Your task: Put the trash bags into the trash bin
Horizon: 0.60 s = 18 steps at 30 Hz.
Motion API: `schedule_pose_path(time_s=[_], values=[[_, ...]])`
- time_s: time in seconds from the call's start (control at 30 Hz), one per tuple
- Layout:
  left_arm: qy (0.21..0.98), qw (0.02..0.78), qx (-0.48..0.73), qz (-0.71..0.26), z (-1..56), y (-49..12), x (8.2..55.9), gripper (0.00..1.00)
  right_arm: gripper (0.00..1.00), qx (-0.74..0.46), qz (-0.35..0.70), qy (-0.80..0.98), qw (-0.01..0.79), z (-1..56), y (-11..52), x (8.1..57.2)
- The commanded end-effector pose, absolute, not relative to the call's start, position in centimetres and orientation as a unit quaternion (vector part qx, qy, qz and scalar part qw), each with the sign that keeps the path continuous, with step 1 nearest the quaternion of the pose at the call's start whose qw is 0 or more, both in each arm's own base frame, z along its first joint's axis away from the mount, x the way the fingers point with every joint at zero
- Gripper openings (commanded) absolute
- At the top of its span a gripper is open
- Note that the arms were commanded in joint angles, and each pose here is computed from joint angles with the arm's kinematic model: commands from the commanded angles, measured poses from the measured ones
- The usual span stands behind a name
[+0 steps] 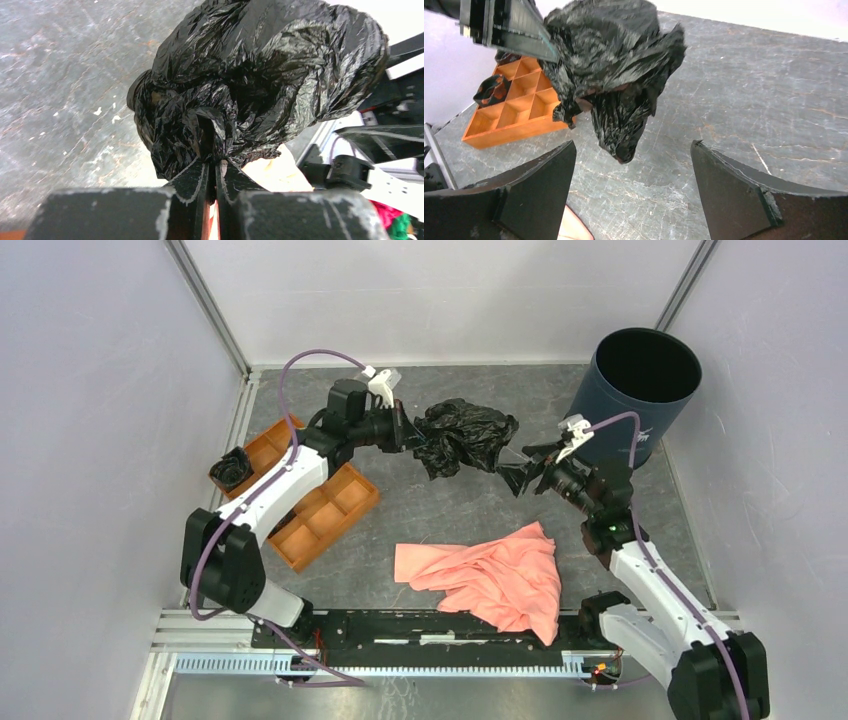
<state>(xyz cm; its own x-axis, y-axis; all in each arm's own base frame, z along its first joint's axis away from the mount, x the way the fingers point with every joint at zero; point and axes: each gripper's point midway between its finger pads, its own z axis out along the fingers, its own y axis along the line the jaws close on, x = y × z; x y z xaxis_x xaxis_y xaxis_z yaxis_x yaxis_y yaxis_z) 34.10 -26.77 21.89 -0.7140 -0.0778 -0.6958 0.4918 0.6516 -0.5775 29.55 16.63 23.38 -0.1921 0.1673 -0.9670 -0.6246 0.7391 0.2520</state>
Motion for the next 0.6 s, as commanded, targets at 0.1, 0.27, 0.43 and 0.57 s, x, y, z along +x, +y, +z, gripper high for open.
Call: schedule_pose_path(time_s=[0.1, 0.27, 0.43, 0.57], values=[[0.784, 0.307, 0.116, -0.527, 24.3, -28.5, 33.9, 0.09, 0.89, -0.187, 0.357, 0.651, 0.644, 24.6, 18.1, 30.6], [0.777, 0.283, 0.114, -0.551, 24.1, -28.8, 33.6, 0.08, 0.79, -0.159, 0.384, 0.642, 0.644, 23.8, 18.8, 32.2], [0.774, 0.276, 0.115, -0.558, 23.9, -28.9, 33.5, 0.09, 0.61, -0.157, 0.438, 0.58, 0.669, 27.0, 19.7, 32.0], [0.805, 0.292, 0.108, -0.505, 22.9, -27.9, 34.5, 0.42, 0.03, -0.142, 0.45, 0.581, 0.663, 27.6, 19.9, 32.5]])
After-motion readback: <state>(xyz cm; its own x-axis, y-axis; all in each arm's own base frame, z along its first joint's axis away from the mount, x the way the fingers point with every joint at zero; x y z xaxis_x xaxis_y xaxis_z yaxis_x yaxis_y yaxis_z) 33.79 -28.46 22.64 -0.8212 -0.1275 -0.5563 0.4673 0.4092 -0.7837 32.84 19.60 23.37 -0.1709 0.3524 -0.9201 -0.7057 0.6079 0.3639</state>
